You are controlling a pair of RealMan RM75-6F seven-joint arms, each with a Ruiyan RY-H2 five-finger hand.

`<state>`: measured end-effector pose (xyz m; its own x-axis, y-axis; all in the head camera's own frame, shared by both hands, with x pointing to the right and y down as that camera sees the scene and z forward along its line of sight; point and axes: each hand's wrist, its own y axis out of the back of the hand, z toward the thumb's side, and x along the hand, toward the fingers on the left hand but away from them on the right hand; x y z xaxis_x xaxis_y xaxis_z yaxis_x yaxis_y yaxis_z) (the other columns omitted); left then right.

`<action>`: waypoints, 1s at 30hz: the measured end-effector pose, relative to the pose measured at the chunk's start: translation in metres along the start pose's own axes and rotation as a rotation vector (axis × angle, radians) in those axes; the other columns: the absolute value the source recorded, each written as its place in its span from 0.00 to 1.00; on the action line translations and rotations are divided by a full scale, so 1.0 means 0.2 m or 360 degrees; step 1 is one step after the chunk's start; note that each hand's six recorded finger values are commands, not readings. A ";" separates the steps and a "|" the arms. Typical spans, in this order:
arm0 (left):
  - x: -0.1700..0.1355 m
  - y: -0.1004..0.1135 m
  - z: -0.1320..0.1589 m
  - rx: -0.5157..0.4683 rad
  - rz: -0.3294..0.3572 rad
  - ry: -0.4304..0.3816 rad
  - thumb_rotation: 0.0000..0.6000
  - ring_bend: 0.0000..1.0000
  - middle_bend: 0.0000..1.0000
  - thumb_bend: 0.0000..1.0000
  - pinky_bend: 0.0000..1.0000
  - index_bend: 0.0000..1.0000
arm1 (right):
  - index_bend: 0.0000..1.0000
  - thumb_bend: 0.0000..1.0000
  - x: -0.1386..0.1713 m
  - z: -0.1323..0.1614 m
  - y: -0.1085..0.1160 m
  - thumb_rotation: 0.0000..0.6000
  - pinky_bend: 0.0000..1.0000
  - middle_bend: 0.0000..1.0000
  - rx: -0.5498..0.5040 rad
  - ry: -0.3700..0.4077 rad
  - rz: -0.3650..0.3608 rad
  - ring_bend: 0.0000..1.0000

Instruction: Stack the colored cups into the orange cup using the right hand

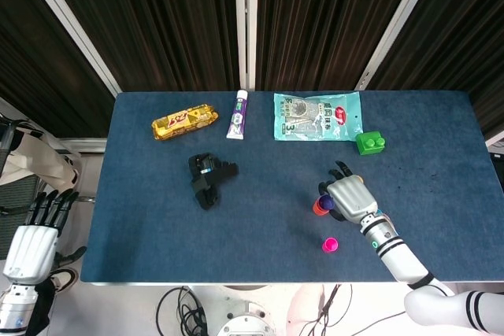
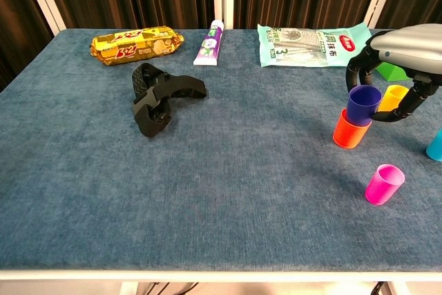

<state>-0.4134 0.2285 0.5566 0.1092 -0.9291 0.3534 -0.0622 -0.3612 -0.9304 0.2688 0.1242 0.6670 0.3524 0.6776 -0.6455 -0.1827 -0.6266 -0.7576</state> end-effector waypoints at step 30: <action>0.01 -0.01 0.00 -0.0004 -0.0014 -0.0008 1.00 0.00 0.05 0.00 0.00 0.03 | 0.19 0.15 -0.09 -0.44 0.07 1.00 0.00 0.26 0.0036 -0.0390 -0.0131 0.00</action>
<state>-0.4132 0.2277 0.5591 0.1149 -0.9255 0.3608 -0.0636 -0.3693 -0.9271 0.3410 0.0701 0.6761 0.1343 0.8008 -0.5836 -0.1843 -0.5585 -0.8088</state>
